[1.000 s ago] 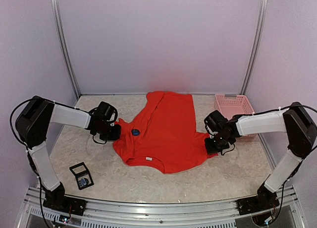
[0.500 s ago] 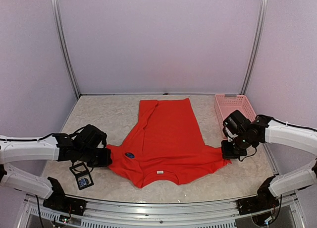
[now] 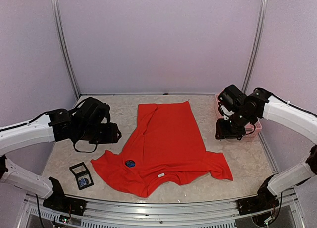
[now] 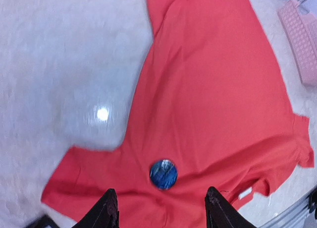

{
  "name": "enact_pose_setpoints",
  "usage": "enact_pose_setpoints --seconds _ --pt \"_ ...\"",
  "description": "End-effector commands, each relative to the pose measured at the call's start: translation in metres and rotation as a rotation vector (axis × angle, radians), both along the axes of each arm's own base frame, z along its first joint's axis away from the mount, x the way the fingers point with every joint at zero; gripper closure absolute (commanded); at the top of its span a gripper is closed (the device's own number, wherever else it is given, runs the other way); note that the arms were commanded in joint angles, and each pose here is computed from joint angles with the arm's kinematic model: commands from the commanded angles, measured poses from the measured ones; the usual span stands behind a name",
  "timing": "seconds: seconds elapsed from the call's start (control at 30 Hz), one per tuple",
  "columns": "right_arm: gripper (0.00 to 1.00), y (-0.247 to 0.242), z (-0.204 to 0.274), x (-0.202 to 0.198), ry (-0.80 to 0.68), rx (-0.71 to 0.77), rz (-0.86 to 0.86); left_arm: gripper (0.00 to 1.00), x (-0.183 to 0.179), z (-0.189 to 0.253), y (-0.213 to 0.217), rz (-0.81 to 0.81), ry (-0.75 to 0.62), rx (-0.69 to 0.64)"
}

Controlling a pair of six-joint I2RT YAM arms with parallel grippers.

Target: Pin the brooch onto the clothing

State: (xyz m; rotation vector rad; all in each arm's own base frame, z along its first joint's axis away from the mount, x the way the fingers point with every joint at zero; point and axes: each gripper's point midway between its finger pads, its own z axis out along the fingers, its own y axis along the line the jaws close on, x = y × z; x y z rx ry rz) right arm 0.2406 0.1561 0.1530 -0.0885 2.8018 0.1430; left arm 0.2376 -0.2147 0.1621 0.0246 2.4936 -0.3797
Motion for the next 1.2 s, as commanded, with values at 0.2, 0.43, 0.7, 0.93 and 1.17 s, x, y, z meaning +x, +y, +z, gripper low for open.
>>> enact_pose_setpoints --seconds 0.2,0.43,0.7,0.93,1.17 --pt "0.66 0.087 0.027 0.224 -0.379 -0.039 0.267 0.42 0.196 0.032 -0.110 -0.335 -0.272 0.065" --pt "0.82 0.103 -0.040 0.315 -0.345 0.077 0.290 0.41 0.302 -0.046 -0.141 -0.346 -0.207 0.153" --pt "0.89 0.101 -0.136 0.325 -0.211 0.081 0.281 0.45 0.332 -0.135 -0.132 -0.325 -0.135 0.242" --pt "0.93 0.082 -0.168 0.315 -0.149 0.059 0.216 1.00 0.332 -0.159 -0.113 -0.268 -0.092 0.271" --pt "0.94 0.061 -0.180 0.312 -0.122 0.040 0.184 1.00 0.346 -0.099 -0.059 -0.117 -0.157 0.072"
